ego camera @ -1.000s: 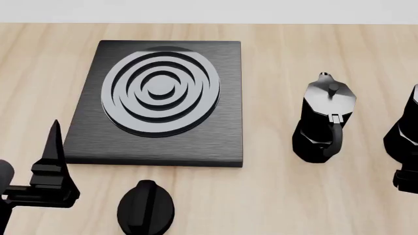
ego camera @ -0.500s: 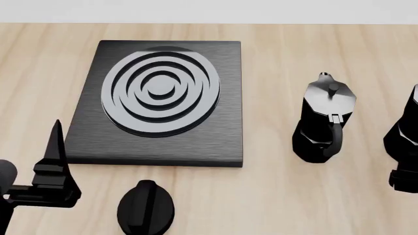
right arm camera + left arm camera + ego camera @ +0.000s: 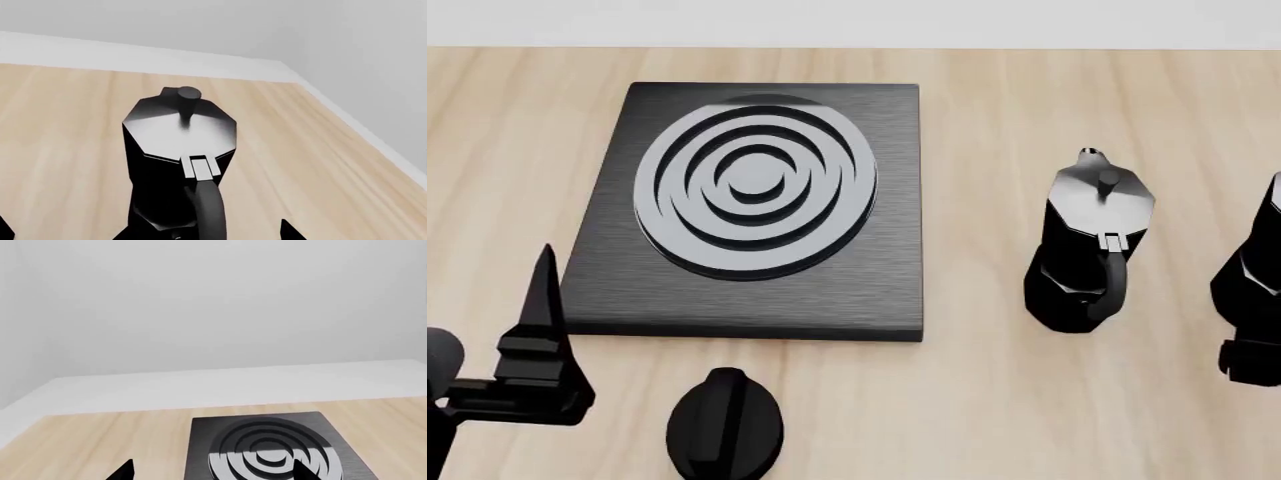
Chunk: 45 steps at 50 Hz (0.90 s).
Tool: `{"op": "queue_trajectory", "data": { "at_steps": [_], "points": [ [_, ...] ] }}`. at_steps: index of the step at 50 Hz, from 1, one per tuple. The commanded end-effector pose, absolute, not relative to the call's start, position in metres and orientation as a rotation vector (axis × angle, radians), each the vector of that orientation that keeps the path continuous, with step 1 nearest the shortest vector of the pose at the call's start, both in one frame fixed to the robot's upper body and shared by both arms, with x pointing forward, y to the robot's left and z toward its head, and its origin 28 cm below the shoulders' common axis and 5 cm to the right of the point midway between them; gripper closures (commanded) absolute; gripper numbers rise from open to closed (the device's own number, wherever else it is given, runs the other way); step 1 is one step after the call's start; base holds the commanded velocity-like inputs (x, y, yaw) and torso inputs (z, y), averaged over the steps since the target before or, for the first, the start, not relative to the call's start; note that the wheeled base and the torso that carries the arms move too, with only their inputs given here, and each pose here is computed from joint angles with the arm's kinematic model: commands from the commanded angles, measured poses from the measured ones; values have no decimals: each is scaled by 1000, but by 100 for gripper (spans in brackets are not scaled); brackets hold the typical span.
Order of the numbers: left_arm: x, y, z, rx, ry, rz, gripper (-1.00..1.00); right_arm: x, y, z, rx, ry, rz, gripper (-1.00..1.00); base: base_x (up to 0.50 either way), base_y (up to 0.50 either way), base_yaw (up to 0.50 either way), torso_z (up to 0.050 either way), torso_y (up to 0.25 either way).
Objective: Put the right moka pot on the stove.
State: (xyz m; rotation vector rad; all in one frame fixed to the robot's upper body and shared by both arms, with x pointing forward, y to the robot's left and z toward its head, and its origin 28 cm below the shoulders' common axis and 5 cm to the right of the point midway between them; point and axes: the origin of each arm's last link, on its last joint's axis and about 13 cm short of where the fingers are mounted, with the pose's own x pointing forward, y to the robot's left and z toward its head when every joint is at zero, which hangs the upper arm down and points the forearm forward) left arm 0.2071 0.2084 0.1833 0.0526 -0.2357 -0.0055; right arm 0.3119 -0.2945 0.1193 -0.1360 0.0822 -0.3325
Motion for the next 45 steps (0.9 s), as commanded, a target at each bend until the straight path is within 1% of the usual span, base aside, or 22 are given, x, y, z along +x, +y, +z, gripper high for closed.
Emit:
{"op": "queue_trajectory", "data": {
  "at_steps": [1,5,6,18,22,31,45],
  "points": [
    [207,208,184,52,-237,-9,-100,318,-296,118,-139,91,-335,-100,0,0,0,0,0],
    [208,208,183,49,-233,-12,-100,317,-295,117,-144,87,-339,-100,0,0,0,0,0],
    [208,208,183,48,-233,-10,-100,317,-295,117,-145,85,-344,100,0,0,0,0,0],
    [209,209,184,46,-232,-5,-100,316,-294,119,-132,63,-338,100,0,0,0,0,0],
    [209,209,183,47,-231,-3,-100,310,-291,124,-131,42,-331,100,0,0,0,0,0],
    [208,209,182,47,-234,2,-100,285,-271,153,-136,-53,-271,100,0,0,-1,0,0],
    [208,210,184,44,-235,7,-100,242,-259,170,-128,-130,-238,100,0,0,0,0,0]
  ]
}}
